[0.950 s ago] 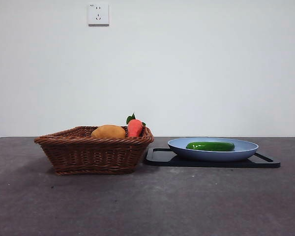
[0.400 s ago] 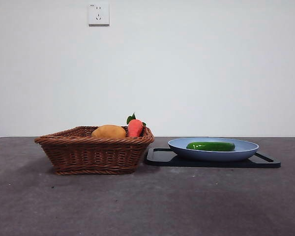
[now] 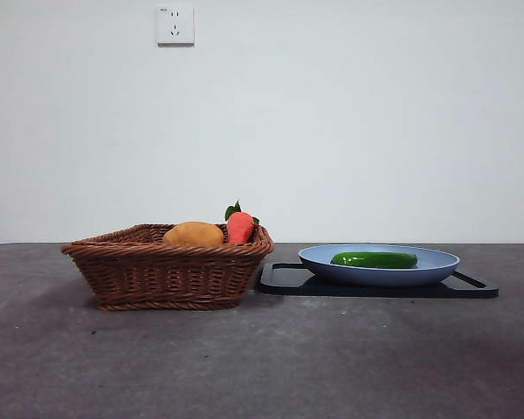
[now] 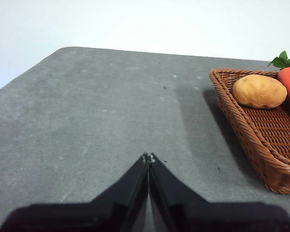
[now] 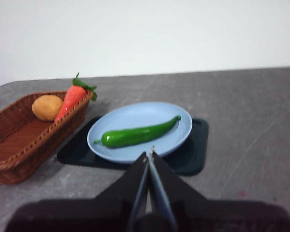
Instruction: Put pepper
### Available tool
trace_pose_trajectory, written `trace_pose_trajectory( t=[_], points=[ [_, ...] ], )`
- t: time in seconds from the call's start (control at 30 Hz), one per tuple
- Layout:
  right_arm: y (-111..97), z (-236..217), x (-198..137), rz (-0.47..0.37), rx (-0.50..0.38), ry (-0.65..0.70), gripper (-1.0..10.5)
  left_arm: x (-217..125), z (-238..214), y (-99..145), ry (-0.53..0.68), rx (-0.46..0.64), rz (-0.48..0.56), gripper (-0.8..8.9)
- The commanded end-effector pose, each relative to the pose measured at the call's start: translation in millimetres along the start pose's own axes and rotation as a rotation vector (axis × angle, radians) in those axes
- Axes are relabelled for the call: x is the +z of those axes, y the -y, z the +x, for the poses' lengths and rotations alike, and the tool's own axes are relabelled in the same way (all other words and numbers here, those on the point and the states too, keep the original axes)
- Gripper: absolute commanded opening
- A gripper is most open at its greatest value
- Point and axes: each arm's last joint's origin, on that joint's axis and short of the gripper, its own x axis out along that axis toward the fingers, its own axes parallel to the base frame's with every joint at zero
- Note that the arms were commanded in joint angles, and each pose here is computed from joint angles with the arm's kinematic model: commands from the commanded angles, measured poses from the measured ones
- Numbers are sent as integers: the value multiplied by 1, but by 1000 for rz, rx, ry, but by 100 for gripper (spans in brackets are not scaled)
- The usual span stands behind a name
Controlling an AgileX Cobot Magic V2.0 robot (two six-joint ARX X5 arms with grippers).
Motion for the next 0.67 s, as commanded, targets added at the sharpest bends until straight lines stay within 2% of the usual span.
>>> trace_pose_trajectory(
  t=[0.03, 0.37, 0.67],
  points=[
    [1, 1, -6, 15, -2, -1, 11, -2, 1, -1, 3, 5, -7, 8],
    [2, 2, -20, 33, -10, -88, 11, -2, 1, -1, 3, 5, -7, 8],
    [2, 2, -19, 35, -9, -72, 11, -2, 1, -1, 3, 5, -7, 8]
  ],
)
